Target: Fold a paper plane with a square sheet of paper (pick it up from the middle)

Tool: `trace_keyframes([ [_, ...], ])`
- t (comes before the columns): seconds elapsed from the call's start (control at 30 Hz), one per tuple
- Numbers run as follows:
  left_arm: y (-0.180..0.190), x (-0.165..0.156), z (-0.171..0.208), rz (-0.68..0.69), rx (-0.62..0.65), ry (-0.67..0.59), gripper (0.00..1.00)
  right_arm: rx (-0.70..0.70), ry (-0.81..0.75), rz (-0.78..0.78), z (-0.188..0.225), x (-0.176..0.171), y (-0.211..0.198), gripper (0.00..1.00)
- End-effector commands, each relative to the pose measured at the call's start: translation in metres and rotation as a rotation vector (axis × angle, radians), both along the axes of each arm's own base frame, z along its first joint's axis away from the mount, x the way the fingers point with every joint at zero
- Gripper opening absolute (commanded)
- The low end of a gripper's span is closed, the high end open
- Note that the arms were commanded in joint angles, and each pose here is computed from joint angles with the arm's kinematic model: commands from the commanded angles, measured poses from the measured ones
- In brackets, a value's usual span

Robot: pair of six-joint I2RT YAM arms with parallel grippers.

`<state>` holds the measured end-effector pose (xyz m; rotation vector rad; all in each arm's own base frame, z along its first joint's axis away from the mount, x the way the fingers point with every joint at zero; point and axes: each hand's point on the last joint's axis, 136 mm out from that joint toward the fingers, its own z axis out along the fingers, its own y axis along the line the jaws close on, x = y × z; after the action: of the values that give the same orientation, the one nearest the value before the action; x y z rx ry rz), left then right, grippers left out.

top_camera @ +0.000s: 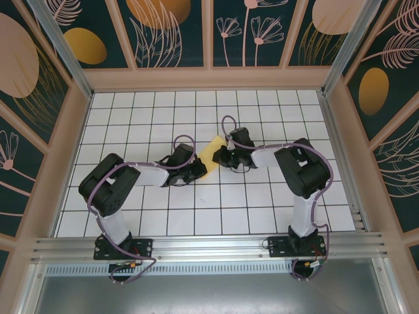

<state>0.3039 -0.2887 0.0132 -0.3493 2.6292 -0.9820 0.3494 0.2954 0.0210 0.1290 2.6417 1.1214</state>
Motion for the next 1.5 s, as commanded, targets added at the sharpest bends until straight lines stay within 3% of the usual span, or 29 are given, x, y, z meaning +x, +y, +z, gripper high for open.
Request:
trace_keyframes([
  [0.0, 0.031, -0.032, -0.042, 0.02, 0.138, 0.14, 0.07, -0.036, -0.046, -0.037, -0.008, 0.016, -0.025, 0.09],
  [0.47, 0.028, -0.031, -0.038, 0.01, 0.127, 0.128, 0.06, -0.15, -0.102, -0.159, -0.015, 0.071, -0.081, 0.09],
  [0.63, 0.026, -0.029, -0.033, 0.01, 0.116, 0.116, 0.06, -0.153, -0.165, -0.163, 0.017, 0.081, -0.081, 0.09],
  [0.87, 0.02, -0.021, -0.022, 0.007, 0.092, 0.087, 0.06, -0.092, -0.219, -0.057, 0.053, 0.042, -0.046, 0.1],
  [1.03, 0.015, -0.015, -0.013, 0.004, 0.08, 0.065, 0.06, -0.039, -0.153, 0.004, 0.035, 0.015, -0.02, 0.1],
  [1.47, -0.008, 0.003, 0.025, -0.037, -0.01, -0.015, 0.09, -0.088, -0.036, 0.011, -0.014, 0.007, -0.024, 0.1],
])
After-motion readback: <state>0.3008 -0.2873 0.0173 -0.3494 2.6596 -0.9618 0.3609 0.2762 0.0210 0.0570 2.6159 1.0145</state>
